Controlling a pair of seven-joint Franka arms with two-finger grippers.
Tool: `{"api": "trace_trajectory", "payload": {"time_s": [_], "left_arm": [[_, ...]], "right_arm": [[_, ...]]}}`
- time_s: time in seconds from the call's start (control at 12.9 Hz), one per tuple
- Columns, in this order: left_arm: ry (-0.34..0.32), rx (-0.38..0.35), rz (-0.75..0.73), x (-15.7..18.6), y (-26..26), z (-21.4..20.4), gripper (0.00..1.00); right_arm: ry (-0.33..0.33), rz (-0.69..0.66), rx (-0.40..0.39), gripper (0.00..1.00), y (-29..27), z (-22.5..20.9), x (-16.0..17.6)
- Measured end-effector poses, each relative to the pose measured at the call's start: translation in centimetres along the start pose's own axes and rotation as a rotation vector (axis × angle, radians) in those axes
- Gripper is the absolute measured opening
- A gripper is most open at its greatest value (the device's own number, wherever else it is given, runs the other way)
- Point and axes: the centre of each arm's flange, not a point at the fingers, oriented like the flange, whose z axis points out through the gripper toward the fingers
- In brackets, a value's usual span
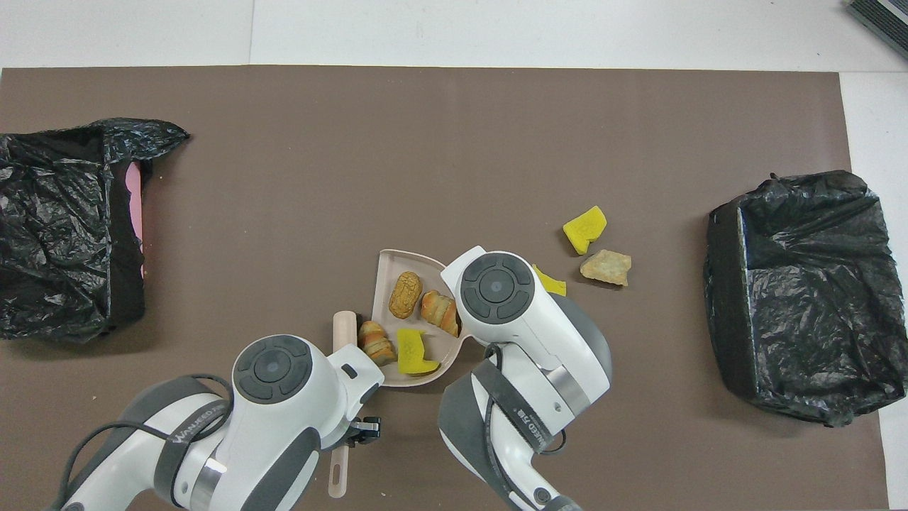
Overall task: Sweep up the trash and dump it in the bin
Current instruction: 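Sweep the remaining bread into the dustpan with the left gripper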
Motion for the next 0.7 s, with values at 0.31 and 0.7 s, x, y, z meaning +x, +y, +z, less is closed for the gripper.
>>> {"api": "trace_trajectory", "payload": {"time_s": [0.31, 0.7], "left_arm": [[0.057, -0.034, 0.029, -0.2, 2.3, -2.7, 0.26], [0.081, -0.072, -0.053, 1.9, -1.4, -8.0, 0.26]], "right_arm": [[0.000, 0.000, 0.000, 0.33, 0.0, 0.0, 0.0], [0.000, 0.009, 0.002, 0.33, 0.3, 0.1, -0.4]]}}
